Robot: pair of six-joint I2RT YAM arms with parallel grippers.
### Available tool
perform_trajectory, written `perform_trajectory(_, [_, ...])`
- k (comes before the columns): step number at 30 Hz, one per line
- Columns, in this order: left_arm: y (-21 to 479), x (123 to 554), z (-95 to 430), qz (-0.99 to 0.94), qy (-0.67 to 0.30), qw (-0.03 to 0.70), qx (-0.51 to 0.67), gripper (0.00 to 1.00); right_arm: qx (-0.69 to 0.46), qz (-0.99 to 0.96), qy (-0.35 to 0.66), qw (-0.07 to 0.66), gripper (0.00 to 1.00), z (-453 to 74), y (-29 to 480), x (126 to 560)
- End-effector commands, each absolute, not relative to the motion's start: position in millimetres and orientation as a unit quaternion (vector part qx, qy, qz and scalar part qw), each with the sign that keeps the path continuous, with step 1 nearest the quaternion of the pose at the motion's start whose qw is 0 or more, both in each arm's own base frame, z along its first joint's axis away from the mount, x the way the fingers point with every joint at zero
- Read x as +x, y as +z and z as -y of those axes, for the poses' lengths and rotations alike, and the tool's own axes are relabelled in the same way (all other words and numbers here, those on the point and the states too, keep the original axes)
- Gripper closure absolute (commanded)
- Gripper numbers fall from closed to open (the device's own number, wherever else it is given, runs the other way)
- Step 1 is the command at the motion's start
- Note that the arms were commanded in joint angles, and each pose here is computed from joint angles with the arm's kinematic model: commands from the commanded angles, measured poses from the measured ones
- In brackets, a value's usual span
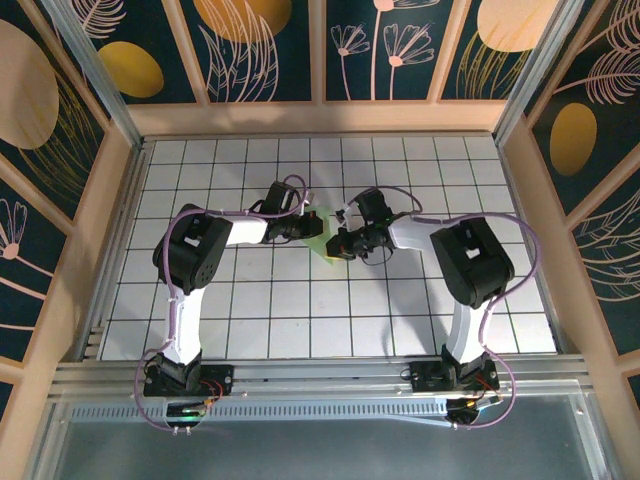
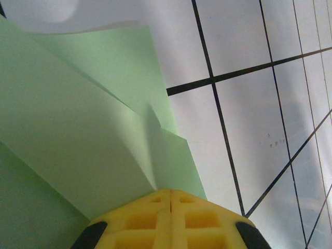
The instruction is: Fold a paper plane with a square sheet of paper (fold left side to right side)
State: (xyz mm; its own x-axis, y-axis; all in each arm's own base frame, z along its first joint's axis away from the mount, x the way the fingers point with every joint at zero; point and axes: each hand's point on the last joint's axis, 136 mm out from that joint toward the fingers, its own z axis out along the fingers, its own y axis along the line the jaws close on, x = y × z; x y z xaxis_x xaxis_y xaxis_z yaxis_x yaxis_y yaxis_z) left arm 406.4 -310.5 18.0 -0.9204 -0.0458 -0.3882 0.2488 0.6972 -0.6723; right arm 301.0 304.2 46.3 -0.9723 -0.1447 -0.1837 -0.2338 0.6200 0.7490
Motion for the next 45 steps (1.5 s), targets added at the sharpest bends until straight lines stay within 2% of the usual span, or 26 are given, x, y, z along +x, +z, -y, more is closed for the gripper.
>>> perform_trajectory(1, [-12, 396, 290, -0.925, -0.338, 0.168, 0.039, 0.99, -0.097, -0.903, 0.412, 0.076, 1.00, -310, 40, 320])
perform_trajectory(14, [-13, 397, 290, -0.926, -0.337, 0.168, 0.038, 0.99, -0.095, -0.915, 0.384, 0.078, 1.00, -310, 21, 335])
perform_trajectory(25, [-18, 398, 286, -0.932, -0.323, 0.164, 0.024, 0.99, -0.098, -0.930, 0.350, 0.043, 1.00, -298, 1, 312])
perform_trajectory(45, [-28, 399, 280, -0.940, -0.304, 0.155, 0.003, 1.00, -0.114, -0.933, 0.340, 0.020, 1.00, -291, 4, 280])
